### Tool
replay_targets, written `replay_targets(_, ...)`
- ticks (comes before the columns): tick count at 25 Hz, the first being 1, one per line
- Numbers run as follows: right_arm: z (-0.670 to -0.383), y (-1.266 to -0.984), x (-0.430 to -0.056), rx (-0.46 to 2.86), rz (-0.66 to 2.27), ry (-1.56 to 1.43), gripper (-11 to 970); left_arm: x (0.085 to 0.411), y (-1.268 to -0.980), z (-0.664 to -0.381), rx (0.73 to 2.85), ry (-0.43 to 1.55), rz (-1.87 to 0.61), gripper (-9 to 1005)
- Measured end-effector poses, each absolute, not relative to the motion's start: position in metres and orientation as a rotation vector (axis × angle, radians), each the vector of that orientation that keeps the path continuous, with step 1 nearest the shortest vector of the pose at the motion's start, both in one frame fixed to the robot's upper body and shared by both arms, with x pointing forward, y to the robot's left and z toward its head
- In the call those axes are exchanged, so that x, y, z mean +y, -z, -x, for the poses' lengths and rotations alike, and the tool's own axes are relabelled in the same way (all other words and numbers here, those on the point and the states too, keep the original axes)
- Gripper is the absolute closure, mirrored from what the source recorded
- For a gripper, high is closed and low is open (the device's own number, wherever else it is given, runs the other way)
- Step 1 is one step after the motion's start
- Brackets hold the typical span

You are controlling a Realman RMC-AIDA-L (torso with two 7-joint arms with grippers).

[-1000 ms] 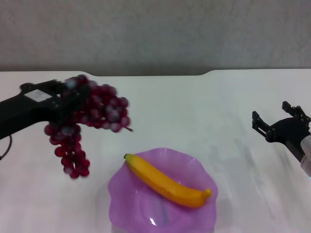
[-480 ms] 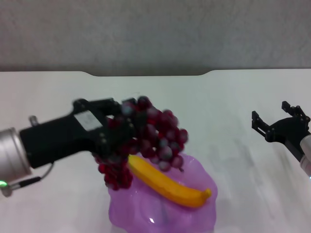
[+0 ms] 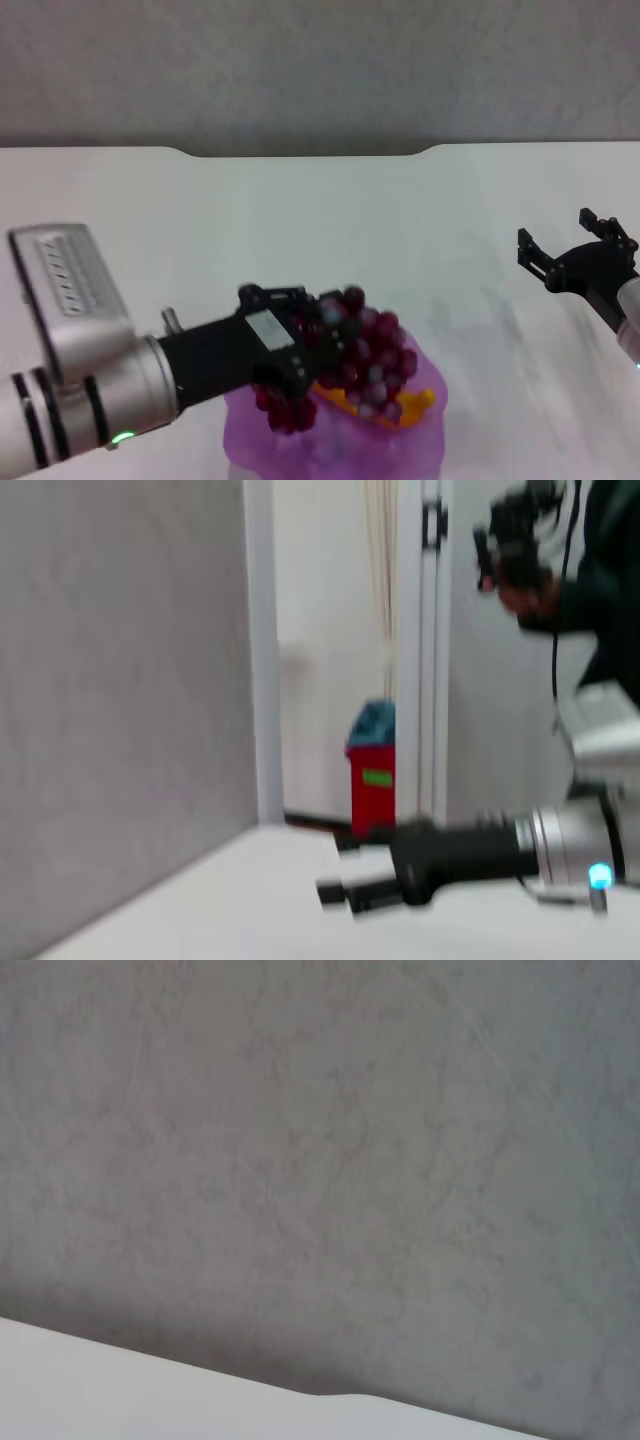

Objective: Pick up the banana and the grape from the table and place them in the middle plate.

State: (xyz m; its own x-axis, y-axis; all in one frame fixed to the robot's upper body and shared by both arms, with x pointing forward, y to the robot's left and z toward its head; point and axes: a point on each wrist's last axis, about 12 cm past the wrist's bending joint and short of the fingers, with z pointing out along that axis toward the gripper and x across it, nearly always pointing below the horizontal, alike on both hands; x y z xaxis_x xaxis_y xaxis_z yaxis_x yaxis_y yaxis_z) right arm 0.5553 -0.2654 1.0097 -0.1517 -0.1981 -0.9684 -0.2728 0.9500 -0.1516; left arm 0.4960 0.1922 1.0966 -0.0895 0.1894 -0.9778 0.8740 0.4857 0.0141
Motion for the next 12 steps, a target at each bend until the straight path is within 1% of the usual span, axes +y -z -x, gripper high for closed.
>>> replay_targets(7,-0.556,-1.01,-0.265,1.733,0.356,-0.068,73,0.186,-1.078,-0.51,1.676,0.733,-0.958,698)
replay_targets(11,-0.556,-1.01,-0.265,1.733,0.357,-0.068,73,0.187,-1.067,-0.515,1.737,0.665,-0.957,699)
replay_targets(12,-0.556,-1.01,-0.265,1.734,0.356,-0.068,73,0.188,-1.062,-0.515,1.76,0.623,-0.971,699)
